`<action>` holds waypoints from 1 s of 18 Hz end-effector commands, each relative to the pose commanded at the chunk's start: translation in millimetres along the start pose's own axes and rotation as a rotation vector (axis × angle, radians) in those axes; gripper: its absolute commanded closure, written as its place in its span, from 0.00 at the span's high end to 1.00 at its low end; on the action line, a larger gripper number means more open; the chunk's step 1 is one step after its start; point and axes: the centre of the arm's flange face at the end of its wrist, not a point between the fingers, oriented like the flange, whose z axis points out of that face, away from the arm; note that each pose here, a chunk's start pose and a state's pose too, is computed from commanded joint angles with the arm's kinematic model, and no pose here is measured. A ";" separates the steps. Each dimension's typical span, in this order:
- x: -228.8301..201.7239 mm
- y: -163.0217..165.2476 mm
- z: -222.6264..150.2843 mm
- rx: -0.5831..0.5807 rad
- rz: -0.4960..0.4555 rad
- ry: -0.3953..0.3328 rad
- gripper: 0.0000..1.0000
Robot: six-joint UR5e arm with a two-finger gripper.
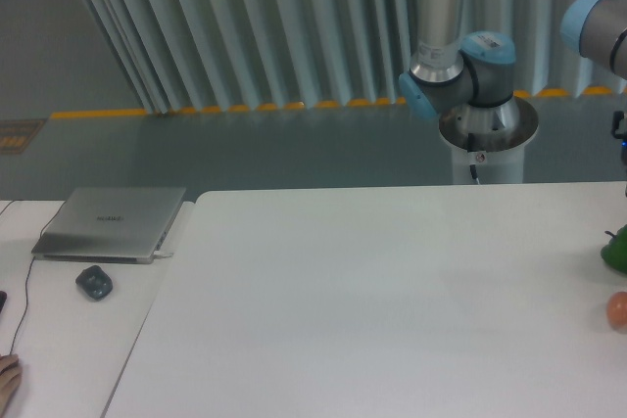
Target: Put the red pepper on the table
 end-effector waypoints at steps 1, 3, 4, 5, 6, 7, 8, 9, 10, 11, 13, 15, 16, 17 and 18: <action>-0.2 0.3 -0.7 -0.002 0.000 -0.001 1.00; 0.8 -1.1 -1.5 -0.003 0.003 0.001 1.00; 1.2 -1.7 0.1 0.002 0.003 0.004 1.00; 1.5 -0.6 2.4 0.009 0.000 0.004 1.00; 1.2 1.4 4.5 0.010 -0.005 0.003 1.00; 3.2 10.2 5.0 0.020 -0.023 -0.001 1.00; 5.4 17.8 5.7 0.038 -0.041 -0.011 1.00; 7.2 20.8 6.9 0.046 -0.052 -0.015 1.00; 10.4 27.0 7.5 0.039 -0.066 -0.011 1.00; 11.9 28.6 10.3 0.045 -0.072 -0.009 1.00; 15.7 40.4 9.3 0.043 -0.109 -0.020 1.00; 15.2 46.2 5.8 0.030 -0.139 -0.041 1.00; 14.7 48.3 5.7 0.030 -0.183 -0.048 1.00; 10.6 51.8 3.1 0.023 -0.247 -0.072 1.00; 4.9 55.7 5.6 0.016 -0.292 -0.093 1.00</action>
